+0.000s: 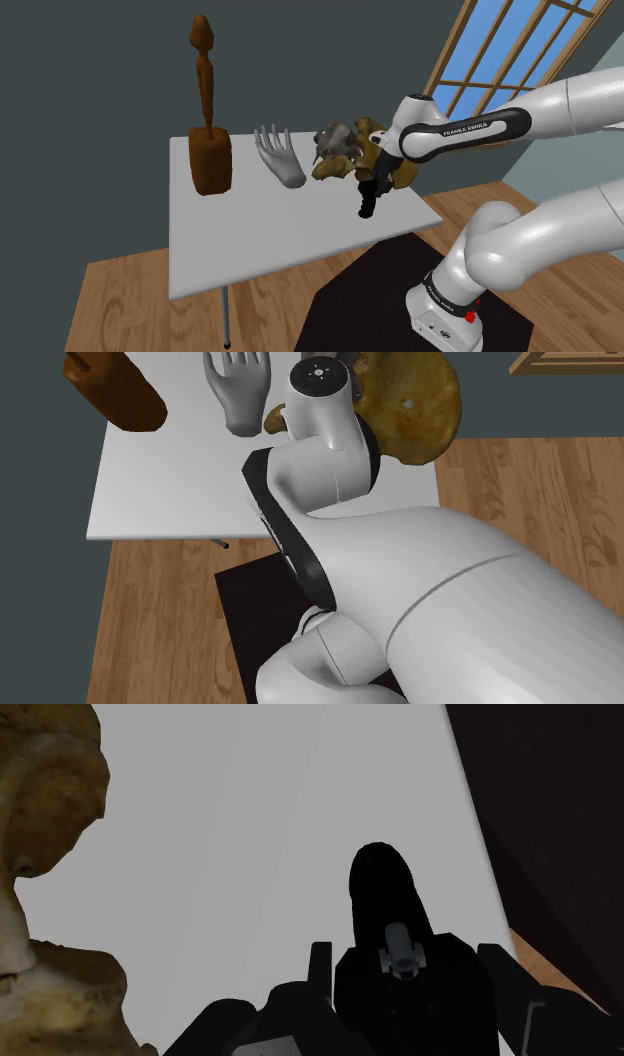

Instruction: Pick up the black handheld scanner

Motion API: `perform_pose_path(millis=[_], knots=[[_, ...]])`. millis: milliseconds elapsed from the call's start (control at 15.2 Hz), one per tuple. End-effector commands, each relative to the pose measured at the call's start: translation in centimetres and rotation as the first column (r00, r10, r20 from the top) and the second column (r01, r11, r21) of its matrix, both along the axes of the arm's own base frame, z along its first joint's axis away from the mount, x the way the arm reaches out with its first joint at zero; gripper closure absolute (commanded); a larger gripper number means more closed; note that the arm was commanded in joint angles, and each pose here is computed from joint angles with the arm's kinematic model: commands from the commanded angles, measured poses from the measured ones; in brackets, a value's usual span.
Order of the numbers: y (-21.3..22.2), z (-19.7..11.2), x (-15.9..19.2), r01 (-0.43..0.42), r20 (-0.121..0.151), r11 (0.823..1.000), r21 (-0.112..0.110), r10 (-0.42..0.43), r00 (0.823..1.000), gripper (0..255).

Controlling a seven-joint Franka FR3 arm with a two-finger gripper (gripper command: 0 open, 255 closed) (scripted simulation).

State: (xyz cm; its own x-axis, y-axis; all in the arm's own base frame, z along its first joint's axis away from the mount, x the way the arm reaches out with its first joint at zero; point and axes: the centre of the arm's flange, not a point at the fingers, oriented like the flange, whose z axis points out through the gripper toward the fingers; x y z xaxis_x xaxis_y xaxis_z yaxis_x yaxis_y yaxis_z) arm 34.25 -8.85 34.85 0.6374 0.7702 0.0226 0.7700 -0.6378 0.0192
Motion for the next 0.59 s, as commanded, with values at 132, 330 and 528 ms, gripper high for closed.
perform_pose_path(millis=[132,330,528], knots=[[0.0,2.1,0.0,0.0,-0.001,1.0,0.0,0.0,1.0,255],[0.0,3.7,0.0,0.0,-0.001,1.0,0.0,0.0,1.0,255],[0.0,4.3,0.0,0.0,-0.001,1.0,0.0,0.0,1.0,255]])
